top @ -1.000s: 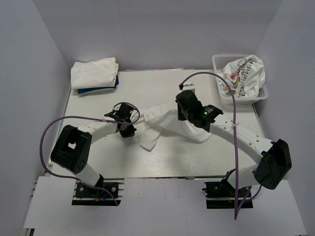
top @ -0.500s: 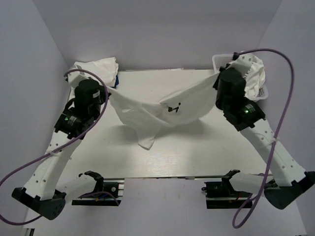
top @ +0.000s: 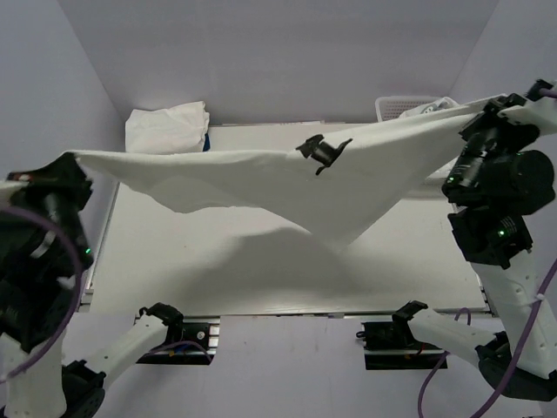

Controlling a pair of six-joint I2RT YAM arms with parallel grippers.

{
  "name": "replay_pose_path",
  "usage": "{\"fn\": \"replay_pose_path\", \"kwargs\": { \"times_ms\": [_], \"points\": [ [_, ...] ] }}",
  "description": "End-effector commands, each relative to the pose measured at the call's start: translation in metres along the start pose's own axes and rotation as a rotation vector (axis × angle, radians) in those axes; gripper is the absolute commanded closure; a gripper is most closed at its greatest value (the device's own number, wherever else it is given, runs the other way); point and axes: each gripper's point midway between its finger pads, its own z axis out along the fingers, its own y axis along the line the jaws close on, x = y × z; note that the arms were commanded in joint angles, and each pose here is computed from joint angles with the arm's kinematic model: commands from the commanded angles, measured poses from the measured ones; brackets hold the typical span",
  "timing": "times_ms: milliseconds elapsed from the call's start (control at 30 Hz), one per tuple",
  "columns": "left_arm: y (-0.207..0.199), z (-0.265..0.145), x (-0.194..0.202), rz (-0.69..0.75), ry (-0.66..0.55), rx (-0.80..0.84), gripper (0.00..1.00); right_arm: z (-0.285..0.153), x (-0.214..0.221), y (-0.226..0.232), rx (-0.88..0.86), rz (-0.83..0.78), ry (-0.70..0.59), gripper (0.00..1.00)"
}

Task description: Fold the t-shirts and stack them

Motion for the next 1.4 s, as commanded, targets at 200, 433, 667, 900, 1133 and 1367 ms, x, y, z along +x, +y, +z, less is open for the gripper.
{"fn": "replay_pose_path", "kwargs": {
  "times_ms": [200, 433, 667, 900, 1133, 1367],
  "points": [
    [0.018, 0.001, 0.015, 0.058, 0.017, -0.058, 1.0, 0.013, 0.003, 0.002, 0.098, -0.099, -0.009, 1.0],
    [0.04, 0.066, 0.198, 0.332, 0.309, -0.273, 1.0, 0.054, 0.168, 0.089, -0.021, -0.364, 0.243, 1.0],
    [0.142, 0.1, 0.369, 0.597, 0.681, -0.577, 1.0, 0.042, 0.4, 0.149, -0.276, -0.552, 0.736, 1.0],
    [0.18, 0.103, 0.416, 0.661, 0.816, -0.662, 1.0, 0.012, 0.431, 0.166, -0.384, -0.528, 0.949, 0.1],
    [0.189, 0.08, 0.417, 0.621, 0.869, -0.601, 1.0, -0.109, 0.433, 0.117, -0.565, -0.316, 1.237, 0.1],
    [0.196, 0.051, 0.411, 0.56, 0.912, -0.513, 1.0, -0.222, 0.426, 0.022, -0.538, -0.222, 1.508, 0.1]
  ]
}}
